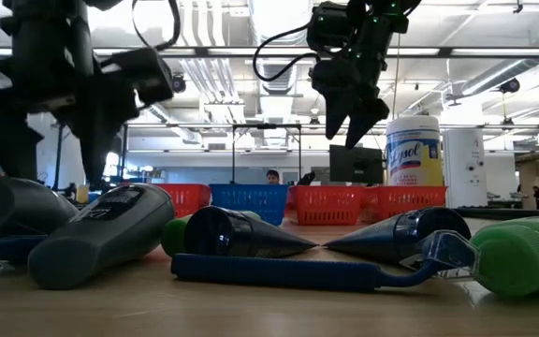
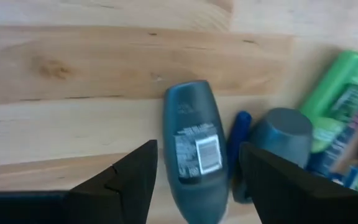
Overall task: Pick & Place Travel size toiletries
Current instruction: Put the gray deodorant into the right red bin
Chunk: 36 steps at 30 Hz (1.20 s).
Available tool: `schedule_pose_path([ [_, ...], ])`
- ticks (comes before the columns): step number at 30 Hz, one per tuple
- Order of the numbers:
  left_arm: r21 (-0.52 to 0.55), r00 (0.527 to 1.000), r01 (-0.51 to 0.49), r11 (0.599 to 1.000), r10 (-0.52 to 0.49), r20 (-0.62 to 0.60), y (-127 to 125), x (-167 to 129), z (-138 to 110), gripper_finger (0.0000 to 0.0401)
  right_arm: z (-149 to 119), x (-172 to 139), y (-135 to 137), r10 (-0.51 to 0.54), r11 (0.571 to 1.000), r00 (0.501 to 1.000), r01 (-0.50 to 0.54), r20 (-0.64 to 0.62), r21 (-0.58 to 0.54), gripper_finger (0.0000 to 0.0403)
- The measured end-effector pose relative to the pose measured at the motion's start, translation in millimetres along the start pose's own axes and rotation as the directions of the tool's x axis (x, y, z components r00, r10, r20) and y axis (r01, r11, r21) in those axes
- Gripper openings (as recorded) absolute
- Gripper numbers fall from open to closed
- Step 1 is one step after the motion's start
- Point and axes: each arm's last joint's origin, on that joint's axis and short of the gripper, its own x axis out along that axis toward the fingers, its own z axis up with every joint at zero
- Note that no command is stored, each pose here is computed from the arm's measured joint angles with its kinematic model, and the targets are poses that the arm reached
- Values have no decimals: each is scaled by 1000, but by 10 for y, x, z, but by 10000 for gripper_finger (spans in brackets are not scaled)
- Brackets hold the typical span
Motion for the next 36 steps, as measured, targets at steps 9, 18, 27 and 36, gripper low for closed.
schedule_pose_path([
  [9, -41, 999, -15, 999, 13, -34, -93, 279, -7, 232, -13, 14, -5, -3, 1000, 1000, 3, -7, -19, 340],
  [18, 8, 992, -104, 995, 104, -65, -113, 485, -5, 232, -61, 77, -33, -15, 999, 999, 14, -30, -34, 361],
  [27, 63, 985, -145, 987, 150, -85, -46, 429, 23, 197, -119, 157, -92, -30, 999, 998, 29, -61, -25, 363],
  [36, 102, 989, -134, 986, 139, -44, -20, 321, 111, 190, -70, 61, -73, 11, 1000, 1000, -11, 22, -27, 364],
])
